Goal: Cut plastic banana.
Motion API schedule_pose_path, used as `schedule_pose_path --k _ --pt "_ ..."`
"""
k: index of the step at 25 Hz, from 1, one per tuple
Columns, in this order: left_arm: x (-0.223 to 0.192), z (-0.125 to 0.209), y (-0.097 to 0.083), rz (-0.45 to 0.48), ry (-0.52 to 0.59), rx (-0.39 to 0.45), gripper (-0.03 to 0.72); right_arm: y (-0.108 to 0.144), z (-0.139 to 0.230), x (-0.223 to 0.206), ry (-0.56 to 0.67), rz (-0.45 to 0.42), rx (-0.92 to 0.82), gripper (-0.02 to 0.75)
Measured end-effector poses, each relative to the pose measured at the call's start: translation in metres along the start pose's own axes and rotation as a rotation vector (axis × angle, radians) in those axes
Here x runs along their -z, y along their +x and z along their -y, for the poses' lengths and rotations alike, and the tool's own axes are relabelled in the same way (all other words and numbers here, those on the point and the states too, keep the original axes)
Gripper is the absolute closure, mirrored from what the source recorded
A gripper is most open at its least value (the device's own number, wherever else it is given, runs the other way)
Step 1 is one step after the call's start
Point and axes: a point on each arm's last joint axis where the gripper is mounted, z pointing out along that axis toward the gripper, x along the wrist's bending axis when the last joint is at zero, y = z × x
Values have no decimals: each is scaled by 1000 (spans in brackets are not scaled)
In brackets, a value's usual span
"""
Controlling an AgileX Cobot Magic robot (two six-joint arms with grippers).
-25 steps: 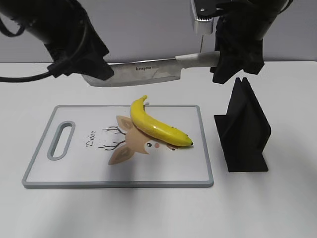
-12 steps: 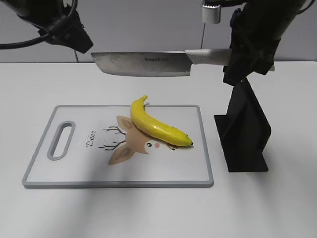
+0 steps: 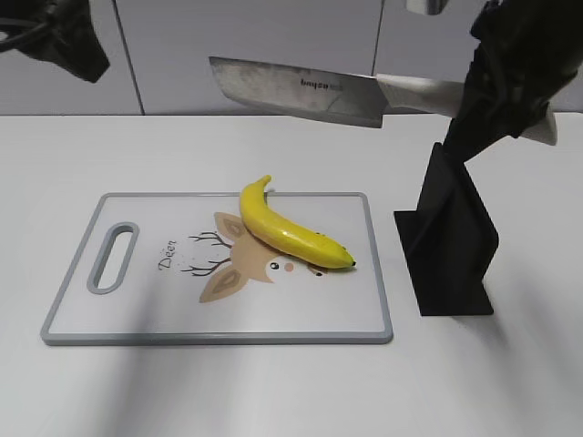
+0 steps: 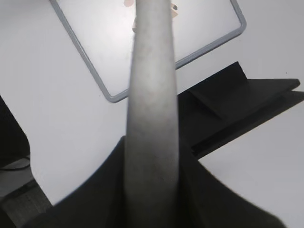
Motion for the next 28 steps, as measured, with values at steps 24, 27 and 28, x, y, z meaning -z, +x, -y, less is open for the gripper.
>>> schedule_pose_path --k 24,27,28 --pt "67 148 -40 -139 -12 199 145 32 54 18 -182 154 -574 556" --pt "71 177 -51 -145 -45 200 145 29 54 18 -196 186 -606 556" --pt "72 184 -54 -145 -62 201 145 28 54 19 -206 192 -625 556"
